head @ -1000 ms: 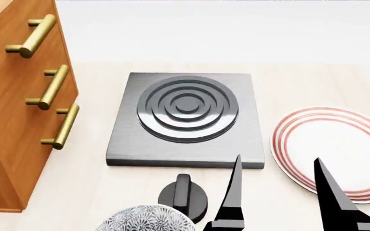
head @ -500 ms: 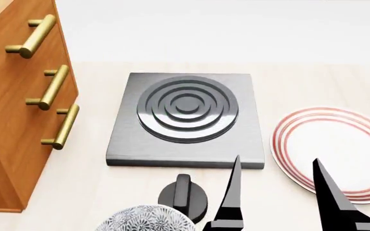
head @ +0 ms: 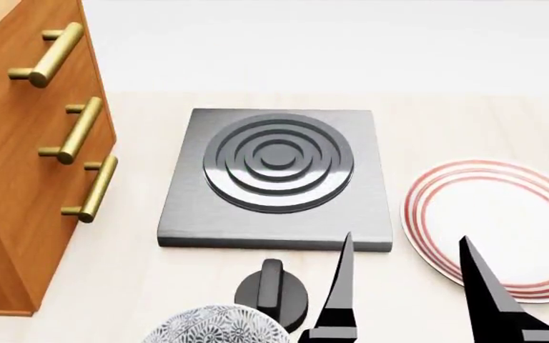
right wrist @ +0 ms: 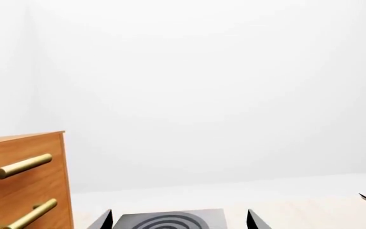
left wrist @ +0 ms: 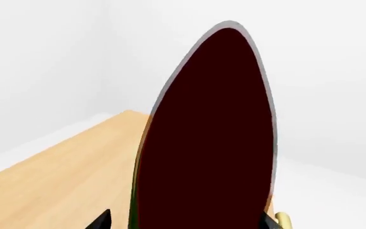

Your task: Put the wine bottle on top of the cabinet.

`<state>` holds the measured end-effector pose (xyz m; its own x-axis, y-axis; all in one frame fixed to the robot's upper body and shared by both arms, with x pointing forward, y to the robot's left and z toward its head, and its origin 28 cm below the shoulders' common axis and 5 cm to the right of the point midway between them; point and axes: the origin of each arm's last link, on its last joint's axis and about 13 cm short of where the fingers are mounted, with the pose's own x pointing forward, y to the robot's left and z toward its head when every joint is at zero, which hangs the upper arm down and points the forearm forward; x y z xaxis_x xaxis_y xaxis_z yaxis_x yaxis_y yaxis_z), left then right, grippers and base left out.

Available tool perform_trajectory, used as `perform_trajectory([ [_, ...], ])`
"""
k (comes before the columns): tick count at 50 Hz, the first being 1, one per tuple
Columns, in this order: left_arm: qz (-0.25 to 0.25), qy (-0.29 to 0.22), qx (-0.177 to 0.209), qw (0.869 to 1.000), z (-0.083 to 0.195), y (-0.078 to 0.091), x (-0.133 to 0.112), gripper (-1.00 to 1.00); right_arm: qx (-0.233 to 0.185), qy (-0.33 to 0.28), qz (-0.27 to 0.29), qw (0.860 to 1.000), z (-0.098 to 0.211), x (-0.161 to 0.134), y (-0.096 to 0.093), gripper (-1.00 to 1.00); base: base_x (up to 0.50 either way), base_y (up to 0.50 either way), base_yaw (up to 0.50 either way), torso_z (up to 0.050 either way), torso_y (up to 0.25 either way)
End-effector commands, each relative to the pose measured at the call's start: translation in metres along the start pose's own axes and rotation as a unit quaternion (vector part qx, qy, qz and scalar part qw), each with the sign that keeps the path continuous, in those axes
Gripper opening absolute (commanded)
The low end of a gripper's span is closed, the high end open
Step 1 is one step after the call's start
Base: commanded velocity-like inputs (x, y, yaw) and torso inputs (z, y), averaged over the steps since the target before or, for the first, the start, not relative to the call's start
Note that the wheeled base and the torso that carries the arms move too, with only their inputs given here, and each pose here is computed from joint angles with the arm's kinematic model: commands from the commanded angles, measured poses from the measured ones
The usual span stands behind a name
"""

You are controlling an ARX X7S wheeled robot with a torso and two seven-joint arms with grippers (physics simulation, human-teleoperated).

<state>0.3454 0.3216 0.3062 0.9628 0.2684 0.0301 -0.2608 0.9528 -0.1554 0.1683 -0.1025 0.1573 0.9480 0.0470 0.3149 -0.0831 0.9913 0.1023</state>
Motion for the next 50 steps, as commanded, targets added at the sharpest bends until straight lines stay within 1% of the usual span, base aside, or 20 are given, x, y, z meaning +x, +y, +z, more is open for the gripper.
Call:
perform_trajectory([
  [1,-0.004,0.027,-0.026,0.999,-0.02,-0.002,0.003,1.0,-0.003,-0.01,0.0,1.0,0.001,0.001,0.0,1.0,0.0,0.0,0.0,0.0,0.0],
  [4,-0.002,0.027,-0.03,0.999,-0.021,-0.001,0.003,1.0,-0.003,-0.009,0.001,1.0,0.001,0.001,0.0,1.0,0.0,0.0,0.0,0.0,0.0],
  [14,-0.002,0.031,-0.023,0.999,-0.024,0.0,0.003,1.0,-0.003,-0.006,0.002,1.0,0.0,0.001,0.0,1.0,0.0,0.0,0.0,0.0,0.0],
  [23,-0.003,0.026,-0.025,0.999,-0.021,0.0,0.003,1.0,-0.004,-0.005,0.003,1.0,-0.001,0.001,0.0,1.0,0.0,0.0,0.0,0.0,0.0],
  [25,-0.003,0.02,-0.03,0.999,-0.019,-0.001,0.003,1.0,-0.004,-0.005,0.003,1.0,-0.001,0.001,0.0,1.0,0.0,0.0,0.0,0.0,0.0],
  [28,-0.006,0.011,-0.022,1.0,-0.019,-0.003,0.001,1.0,-0.003,-0.005,0.003,1.0,-0.001,0.001,0.0,1.0,0.0,0.0,0.0,0.0,0.0],
  [31,-0.009,-0.012,-0.037,0.999,-0.02,-0.003,-0.003,1.0,-0.003,-0.005,0.003,1.0,-0.001,0.001,0.0,1.0,0.0,0.0,0.0,0.0,0.0],
  [33,-0.01,-0.015,-0.039,0.999,-0.023,-0.004,-0.005,1.0,-0.003,-0.005,0.003,1.0,0.0,0.001,0.0,1.0,0.0,0.0,0.0,0.0,0.0],
  [34,-0.017,-0.026,-0.045,0.999,-0.024,-0.005,-0.008,1.0,-0.004,-0.006,0.004,1.0,0.0,0.001,0.001,1.0,0.0,0.0,0.0,0.0,0.0],
  [41,-0.033,-0.045,-0.037,0.998,-0.033,-0.008,-0.021,1.0,-0.004,-0.005,0.004,1.0,0.0,0.001,0.001,1.0,0.0,0.0,0.0,0.0,0.0],
  [42,-0.044,-0.057,-0.036,0.997,-0.036,-0.01,-0.027,1.0,-0.004,-0.005,0.006,1.0,0.0,0.0,0.002,1.0,0.0,0.0,0.0,0.0,0.0],
  [44,-0.049,-0.059,-0.029,0.997,-0.037,-0.012,-0.03,1.0,-0.004,-0.004,0.006,1.0,0.0,0.0,0.002,1.0,0.0,0.0,0.0,0.0,0.0],
  [46,-0.055,-0.066,-0.03,0.996,-0.037,-0.014,-0.034,1.0,-0.004,-0.004,0.007,1.0,0.0,0.0,0.002,1.0,0.0,0.0,0.0,0.0,0.0],
  [47,-0.061,-0.075,-0.024,0.995,-0.037,-0.015,-0.039,1.0,-0.004,-0.005,0.006,1.0,0.0,0.001,0.001,1.0,0.0,0.0,0.0,0.0,0.0],
  [48,-0.062,-0.078,-0.009,0.995,-0.039,-0.016,-0.041,1.0,-0.004,-0.005,0.005,1.0,0.0,0.001,0.001,1.0,0.0,0.0,0.0,0.0,0.0],
  [49,-0.055,-0.083,0.019,0.995,-0.04,-0.016,-0.042,1.0,-0.004,-0.004,0.005,1.0,0.0,0.001,0.001,1.0,0.0,0.0,0.0,0.0,0.0],
  [50,-0.064,-0.087,0.005,0.994,-0.042,-0.017,-0.047,1.0,-0.004,-0.004,0.006,1.0,-0.001,0.001,0.002,1.0,0.0,0.0,0.0,0.0,0.0],
])
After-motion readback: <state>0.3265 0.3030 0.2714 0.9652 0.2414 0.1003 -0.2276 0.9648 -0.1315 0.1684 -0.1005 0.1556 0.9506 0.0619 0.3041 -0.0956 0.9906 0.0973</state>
